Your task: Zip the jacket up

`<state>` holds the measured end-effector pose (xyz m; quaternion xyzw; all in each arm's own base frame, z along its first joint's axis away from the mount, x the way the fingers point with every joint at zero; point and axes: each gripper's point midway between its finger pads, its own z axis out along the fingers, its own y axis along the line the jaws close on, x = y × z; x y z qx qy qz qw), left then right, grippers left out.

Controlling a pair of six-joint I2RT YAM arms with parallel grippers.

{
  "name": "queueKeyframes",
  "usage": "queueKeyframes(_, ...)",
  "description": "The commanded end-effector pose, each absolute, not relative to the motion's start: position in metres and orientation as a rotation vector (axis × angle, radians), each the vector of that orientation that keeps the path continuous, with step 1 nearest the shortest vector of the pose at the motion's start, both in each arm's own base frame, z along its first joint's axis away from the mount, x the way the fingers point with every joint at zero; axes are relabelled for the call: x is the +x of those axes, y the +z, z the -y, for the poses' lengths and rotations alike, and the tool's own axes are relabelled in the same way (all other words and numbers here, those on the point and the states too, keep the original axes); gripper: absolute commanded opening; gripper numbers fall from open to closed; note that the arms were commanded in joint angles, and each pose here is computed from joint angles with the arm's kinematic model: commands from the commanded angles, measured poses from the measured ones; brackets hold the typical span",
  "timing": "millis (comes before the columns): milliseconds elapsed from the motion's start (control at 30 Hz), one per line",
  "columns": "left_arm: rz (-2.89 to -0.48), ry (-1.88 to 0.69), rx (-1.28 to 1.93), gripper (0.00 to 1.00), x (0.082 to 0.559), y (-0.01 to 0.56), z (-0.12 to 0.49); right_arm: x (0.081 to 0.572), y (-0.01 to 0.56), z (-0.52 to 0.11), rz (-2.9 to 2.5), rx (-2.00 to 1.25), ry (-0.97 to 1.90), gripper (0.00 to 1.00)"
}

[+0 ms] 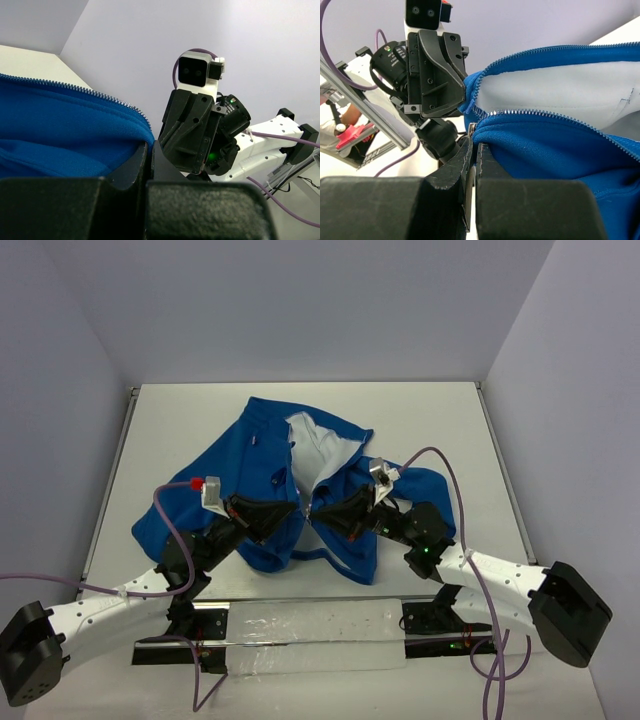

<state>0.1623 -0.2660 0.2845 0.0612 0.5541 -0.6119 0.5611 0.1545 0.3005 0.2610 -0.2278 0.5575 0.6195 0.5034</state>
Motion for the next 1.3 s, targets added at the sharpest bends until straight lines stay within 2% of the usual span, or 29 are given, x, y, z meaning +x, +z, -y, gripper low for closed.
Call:
queueKeyframes(0, -1.164, -1.486, 0.161, 0.00, 0.1523, 0.3177, 0.2615, 0.1499, 0.3122, -0.2999, -1.150, -0.570, 1.534, 0.00)
queueKeyframes(1267, -1.167, -1.485, 0.162, 0.00, 0.1510, 0.3162, 0.2640, 0.1431, 0.3159, -0.3037, -1.126, -0.615, 1.573, 0.00)
